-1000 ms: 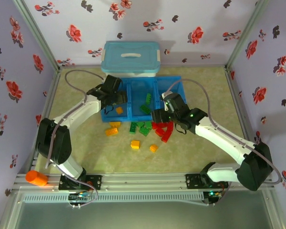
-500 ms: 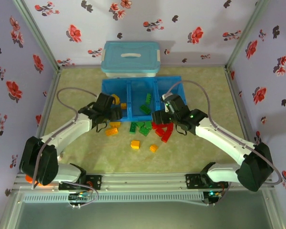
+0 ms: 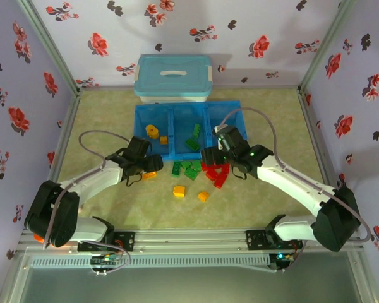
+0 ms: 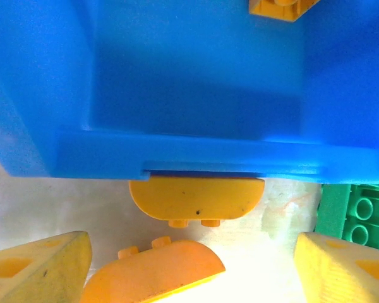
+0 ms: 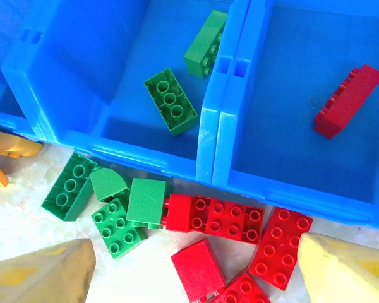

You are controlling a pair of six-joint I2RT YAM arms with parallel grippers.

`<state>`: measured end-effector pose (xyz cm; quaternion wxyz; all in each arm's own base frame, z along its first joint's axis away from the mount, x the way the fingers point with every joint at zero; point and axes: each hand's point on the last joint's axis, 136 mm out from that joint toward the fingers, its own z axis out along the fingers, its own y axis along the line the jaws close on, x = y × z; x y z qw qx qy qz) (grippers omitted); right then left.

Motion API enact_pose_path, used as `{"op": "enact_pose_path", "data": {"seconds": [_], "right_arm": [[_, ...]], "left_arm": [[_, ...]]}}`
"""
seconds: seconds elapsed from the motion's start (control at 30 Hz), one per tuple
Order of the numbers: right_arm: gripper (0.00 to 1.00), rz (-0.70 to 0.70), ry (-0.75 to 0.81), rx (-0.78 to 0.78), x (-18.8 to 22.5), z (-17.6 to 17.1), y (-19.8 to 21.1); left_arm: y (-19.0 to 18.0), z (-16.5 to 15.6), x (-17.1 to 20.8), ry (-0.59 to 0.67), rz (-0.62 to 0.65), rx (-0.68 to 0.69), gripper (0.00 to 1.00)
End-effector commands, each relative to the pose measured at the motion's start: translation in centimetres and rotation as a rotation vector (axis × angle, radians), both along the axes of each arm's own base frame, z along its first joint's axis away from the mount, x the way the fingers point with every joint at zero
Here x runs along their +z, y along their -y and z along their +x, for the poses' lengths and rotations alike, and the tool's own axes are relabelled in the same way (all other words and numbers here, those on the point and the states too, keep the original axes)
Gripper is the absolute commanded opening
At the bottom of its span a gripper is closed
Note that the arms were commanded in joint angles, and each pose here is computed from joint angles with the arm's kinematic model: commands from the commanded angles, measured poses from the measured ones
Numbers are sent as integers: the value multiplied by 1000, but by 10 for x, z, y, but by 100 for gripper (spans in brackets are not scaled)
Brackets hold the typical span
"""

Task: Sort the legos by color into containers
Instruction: Pick up the lego from the center of the table.

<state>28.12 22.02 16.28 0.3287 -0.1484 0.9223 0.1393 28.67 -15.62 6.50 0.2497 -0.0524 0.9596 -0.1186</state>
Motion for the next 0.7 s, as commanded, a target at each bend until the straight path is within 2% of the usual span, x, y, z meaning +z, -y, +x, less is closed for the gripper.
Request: {"op": "enact_pose_path", "data": {"seconds": [0.0, 0.3, 0.67], "right_arm": [[84, 2, 10, -30, 2, -3, 10], [84, 0, 3, -36, -2, -6, 13], [84, -8, -3, -33, -6, -6, 12]], "left_arm": [[5, -3, -8, -17, 8, -22, 83], [17, -16, -11, -36, 50, -68, 82], [55, -47, -8, -54, 36, -154, 81]]}}
